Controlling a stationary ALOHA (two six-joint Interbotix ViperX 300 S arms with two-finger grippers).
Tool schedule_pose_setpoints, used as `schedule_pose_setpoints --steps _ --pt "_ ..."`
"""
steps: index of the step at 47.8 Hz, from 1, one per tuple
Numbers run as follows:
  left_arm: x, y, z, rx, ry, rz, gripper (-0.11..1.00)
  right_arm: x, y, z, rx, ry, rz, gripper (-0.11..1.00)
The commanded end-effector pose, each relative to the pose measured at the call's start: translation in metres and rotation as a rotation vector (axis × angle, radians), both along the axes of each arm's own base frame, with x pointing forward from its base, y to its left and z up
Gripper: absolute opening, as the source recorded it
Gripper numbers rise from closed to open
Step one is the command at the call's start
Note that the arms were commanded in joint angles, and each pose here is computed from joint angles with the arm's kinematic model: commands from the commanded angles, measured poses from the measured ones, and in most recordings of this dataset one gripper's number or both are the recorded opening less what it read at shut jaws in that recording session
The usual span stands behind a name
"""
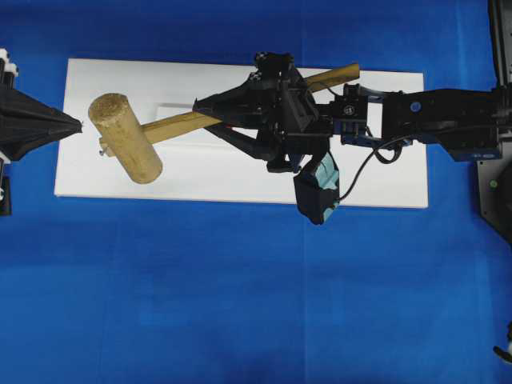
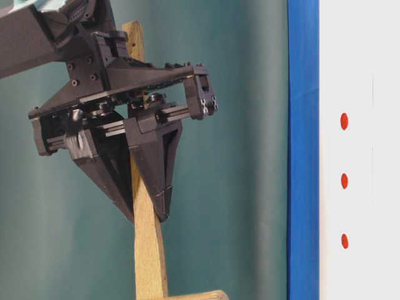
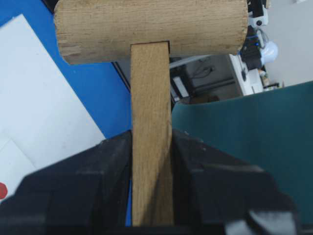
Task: Hit the mark with a hammer.
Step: 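Tilt the mallet head toward the left gripper with the right gripper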
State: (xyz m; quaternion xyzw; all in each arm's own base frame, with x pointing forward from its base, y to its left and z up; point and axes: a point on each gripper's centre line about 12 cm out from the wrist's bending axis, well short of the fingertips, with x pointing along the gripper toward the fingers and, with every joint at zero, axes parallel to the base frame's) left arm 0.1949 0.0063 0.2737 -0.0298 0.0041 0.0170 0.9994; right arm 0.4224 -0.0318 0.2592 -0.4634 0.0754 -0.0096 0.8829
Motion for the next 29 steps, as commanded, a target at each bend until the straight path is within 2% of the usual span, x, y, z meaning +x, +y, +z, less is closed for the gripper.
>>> schedule_pose_setpoints --steps 1,23,26,29 --pt "0.0018 0.0004 0.0044 0.0 -0.011 0.002 0.0 -0.0013 0.0004 0.0288 -0.001 -0.088 -0.002 0.09" --pt "0.0023 0.0022 0.0028 -0.004 -0.005 0.011 0.01 -0.0011 0.0004 0.0294 -0.004 -0.089 -0.001 0.09" --pt "0.0025 0.0022 0.0025 -0.017 -0.004 0.011 0.07 -0.0011 0.0004 0.0292 -0.004 -0.087 -0.001 0.09" --pt "0.0027 0.0023 0.0022 -0.043 -0.003 0.012 0.23 -0.0011 0.0011 0.029 -0.004 -0.086 0.0 0.09"
